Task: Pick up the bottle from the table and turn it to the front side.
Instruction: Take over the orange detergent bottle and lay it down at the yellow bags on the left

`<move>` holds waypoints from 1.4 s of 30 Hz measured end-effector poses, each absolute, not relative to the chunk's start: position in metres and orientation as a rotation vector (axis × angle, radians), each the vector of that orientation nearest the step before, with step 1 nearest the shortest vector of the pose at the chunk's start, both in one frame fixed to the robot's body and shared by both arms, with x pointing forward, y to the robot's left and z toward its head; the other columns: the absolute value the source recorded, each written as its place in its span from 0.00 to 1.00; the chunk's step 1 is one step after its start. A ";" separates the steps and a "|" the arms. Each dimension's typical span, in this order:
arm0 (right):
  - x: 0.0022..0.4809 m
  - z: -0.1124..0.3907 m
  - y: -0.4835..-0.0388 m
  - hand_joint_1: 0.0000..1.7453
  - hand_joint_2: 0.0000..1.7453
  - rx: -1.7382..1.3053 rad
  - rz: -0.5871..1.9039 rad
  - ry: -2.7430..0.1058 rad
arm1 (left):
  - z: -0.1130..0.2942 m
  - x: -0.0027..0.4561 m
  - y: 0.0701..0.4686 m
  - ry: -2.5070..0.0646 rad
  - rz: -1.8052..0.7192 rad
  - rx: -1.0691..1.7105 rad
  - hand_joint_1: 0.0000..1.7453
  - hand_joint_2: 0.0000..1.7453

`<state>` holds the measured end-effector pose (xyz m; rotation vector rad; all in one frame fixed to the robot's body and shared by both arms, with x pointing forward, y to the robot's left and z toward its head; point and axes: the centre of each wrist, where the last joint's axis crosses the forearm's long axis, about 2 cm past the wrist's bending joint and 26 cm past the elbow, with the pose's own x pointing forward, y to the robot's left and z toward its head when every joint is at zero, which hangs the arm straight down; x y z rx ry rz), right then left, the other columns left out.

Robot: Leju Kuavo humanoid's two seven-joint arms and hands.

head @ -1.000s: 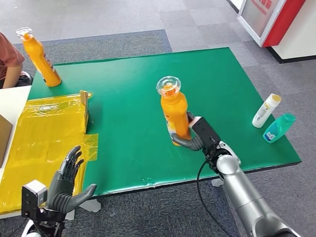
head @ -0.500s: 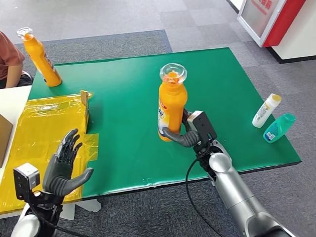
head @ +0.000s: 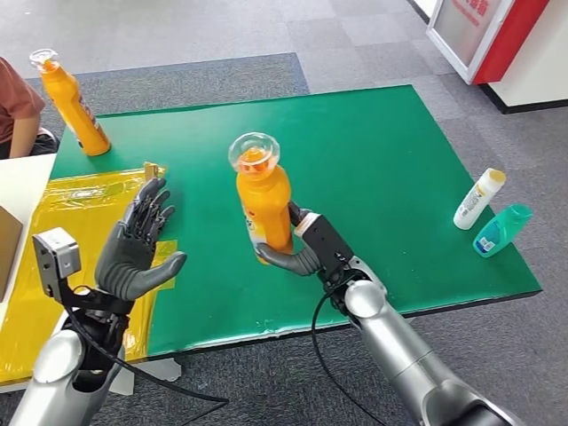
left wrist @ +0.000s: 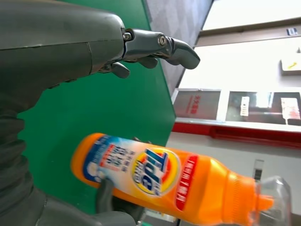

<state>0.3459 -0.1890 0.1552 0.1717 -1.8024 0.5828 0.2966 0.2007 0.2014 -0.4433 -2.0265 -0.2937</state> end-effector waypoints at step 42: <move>0.352 0.183 -0.150 1.00 1.00 0.119 0.767 -1.890 | 0.234 0.309 0.150 -2.025 -0.429 -0.554 0.00 1.00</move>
